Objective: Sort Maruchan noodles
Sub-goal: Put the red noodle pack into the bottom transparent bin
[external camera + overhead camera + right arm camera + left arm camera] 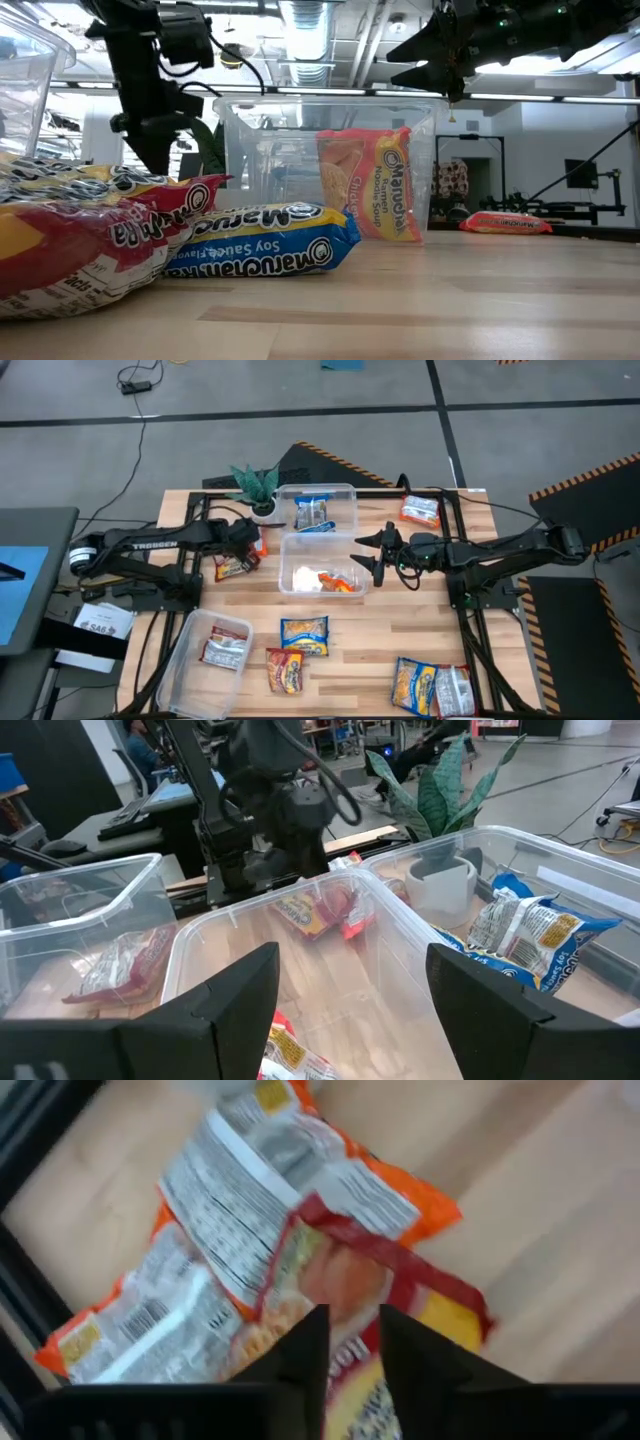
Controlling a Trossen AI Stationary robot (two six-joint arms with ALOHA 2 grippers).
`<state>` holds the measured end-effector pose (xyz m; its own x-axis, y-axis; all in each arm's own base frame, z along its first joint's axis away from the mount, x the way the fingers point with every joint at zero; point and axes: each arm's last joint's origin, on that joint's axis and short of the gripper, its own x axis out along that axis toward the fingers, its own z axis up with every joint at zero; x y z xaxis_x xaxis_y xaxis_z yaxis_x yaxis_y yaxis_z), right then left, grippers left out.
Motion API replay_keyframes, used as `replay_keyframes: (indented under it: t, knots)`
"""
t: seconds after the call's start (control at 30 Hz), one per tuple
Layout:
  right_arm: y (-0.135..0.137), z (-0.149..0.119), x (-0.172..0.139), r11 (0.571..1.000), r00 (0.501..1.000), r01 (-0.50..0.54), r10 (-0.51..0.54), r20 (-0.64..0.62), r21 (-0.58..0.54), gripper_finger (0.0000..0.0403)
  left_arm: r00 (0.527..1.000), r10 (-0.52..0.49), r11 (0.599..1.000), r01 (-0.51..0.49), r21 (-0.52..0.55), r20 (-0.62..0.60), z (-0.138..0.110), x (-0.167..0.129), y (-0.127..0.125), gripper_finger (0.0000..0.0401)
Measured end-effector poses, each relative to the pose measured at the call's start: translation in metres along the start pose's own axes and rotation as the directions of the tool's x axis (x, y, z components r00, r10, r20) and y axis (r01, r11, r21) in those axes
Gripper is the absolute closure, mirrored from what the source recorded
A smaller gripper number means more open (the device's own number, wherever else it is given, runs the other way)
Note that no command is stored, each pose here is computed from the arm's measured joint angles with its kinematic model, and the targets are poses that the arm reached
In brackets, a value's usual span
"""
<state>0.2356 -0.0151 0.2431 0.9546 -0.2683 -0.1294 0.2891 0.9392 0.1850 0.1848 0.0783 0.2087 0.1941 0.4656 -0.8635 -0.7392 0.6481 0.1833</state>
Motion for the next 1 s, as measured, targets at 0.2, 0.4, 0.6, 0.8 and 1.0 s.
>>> replay_keyframes:
  t: [0.2,0.4,0.6,0.8,1.0]
  knots:
    - [0.0,0.0,0.0,1.0,1.0,0.001,-0.001,-0.003,-0.001,0.0127,1.0,0.002,1.0,-0.002,-0.004,-0.012,0.007,0.017,-0.006,0.024]
    - [-0.001,-0.003,0.0,1.0,1.0,0.006,-0.006,-0.026,-0.006,0.0127,0.995,0.092,0.995,-0.093,-0.034,-0.04,0.006,0.029,-0.009,0.0195]
    - [-0.001,-0.003,0.0,1.0,1.0,0.006,-0.006,-0.027,-0.007,0.0127,0.986,0.164,0.983,-0.165,-0.075,-0.021,0.006,0.031,-0.008,0.018]
    - [-0.001,-0.003,0.0,1.0,1.0,0.006,-0.006,-0.027,-0.005,0.0127,0.988,0.149,0.983,-0.151,-0.104,-0.027,0.006,0.031,-0.008,0.0179]
    - [-0.001,-0.003,0.0,1.0,1.0,0.006,-0.006,-0.027,0.003,0.0127,0.989,0.148,0.98,-0.15,-0.135,-0.025,0.006,0.031,-0.008,0.0179]
